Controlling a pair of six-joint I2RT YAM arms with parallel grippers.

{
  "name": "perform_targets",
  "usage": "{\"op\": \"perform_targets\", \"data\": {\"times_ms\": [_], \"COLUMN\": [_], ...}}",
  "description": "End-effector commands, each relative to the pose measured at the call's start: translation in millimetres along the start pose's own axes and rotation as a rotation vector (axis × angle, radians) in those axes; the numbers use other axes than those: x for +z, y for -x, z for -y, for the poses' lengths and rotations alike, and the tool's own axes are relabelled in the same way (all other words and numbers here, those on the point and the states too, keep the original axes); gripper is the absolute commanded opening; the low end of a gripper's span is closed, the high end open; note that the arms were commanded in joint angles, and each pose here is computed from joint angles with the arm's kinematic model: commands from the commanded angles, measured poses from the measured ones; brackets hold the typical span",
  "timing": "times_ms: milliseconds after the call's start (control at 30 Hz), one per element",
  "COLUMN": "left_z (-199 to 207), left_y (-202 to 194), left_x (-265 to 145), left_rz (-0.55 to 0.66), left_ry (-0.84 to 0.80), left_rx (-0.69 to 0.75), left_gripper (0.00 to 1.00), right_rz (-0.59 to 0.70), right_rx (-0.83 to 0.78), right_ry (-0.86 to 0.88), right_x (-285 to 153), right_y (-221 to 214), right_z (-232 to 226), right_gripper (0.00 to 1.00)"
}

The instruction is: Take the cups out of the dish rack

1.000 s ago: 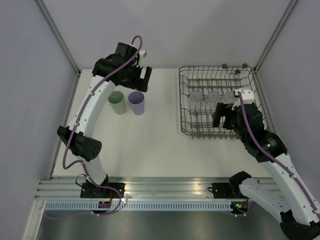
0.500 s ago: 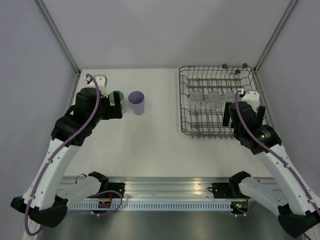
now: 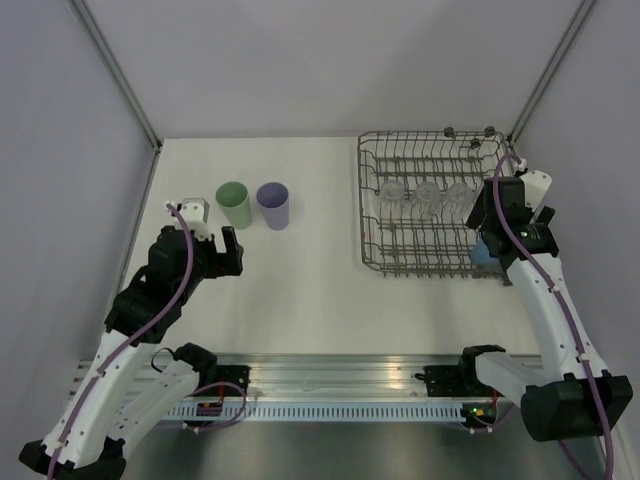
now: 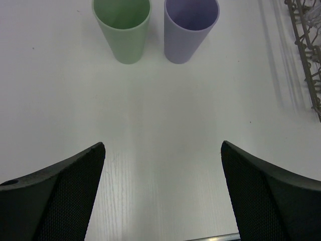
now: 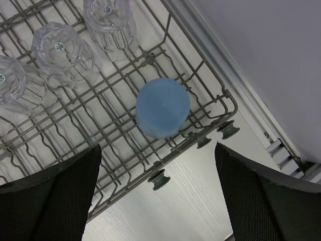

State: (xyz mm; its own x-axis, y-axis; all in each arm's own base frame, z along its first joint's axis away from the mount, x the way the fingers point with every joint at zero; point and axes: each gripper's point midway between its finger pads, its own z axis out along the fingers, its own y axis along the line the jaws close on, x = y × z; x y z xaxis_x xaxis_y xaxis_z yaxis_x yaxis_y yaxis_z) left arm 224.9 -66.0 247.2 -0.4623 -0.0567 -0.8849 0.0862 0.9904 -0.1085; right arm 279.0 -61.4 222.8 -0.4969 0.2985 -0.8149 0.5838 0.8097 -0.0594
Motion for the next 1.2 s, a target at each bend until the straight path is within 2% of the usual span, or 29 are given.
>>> {"op": "perform_targets", "data": {"times_ms": [0, 100, 333, 600, 900, 933, 1000, 1167], "left_z": [11, 24, 30, 42, 45, 45, 45, 45], "left_y": [9, 2, 0, -6, -9, -9, -10, -10], "left_x": [1, 5, 5, 9, 11, 11, 11, 12], "left_rz": [0.060, 0.036, 0.025, -0.007, -0.019, -0.020, -0.024, -0.027], "left_ry": [-0.058, -0.131, -0.166, -0.228, -0.243, -0.240, -0.241, -0.238], "left_rx": [-0.019, -0.011, -0.008, 0.006, 0.012, 0.011, 0.011, 0.013], "left_gripper": [1.00, 1.00, 1.00, 1.00, 1.00, 1.00, 1.00, 1.00], "right_rz": [0.048, 0.051, -0.062, -0.133, -0.157, -0.152, -0.142, -0.090], "right_rx": [0.080, 0.087, 0.068, 0.080, 0.068, 0.068, 0.068, 0.083], "right_ry": [0.003, -0.018, -0.019, -0.026, -0.046, -0.046, -0.055, -0.049], "right_x": [16, 28, 70, 101, 109, 107, 103, 85], "right_y": [12, 14, -15, -34, -42, -41, -37, -16], "right_z": [-11, -9, -7, -2, 1, 2, 5, 10], "right_gripper": [0.98, 0.98, 0.96, 0.92, 0.69, 0.62, 0.55, 0.51]}}
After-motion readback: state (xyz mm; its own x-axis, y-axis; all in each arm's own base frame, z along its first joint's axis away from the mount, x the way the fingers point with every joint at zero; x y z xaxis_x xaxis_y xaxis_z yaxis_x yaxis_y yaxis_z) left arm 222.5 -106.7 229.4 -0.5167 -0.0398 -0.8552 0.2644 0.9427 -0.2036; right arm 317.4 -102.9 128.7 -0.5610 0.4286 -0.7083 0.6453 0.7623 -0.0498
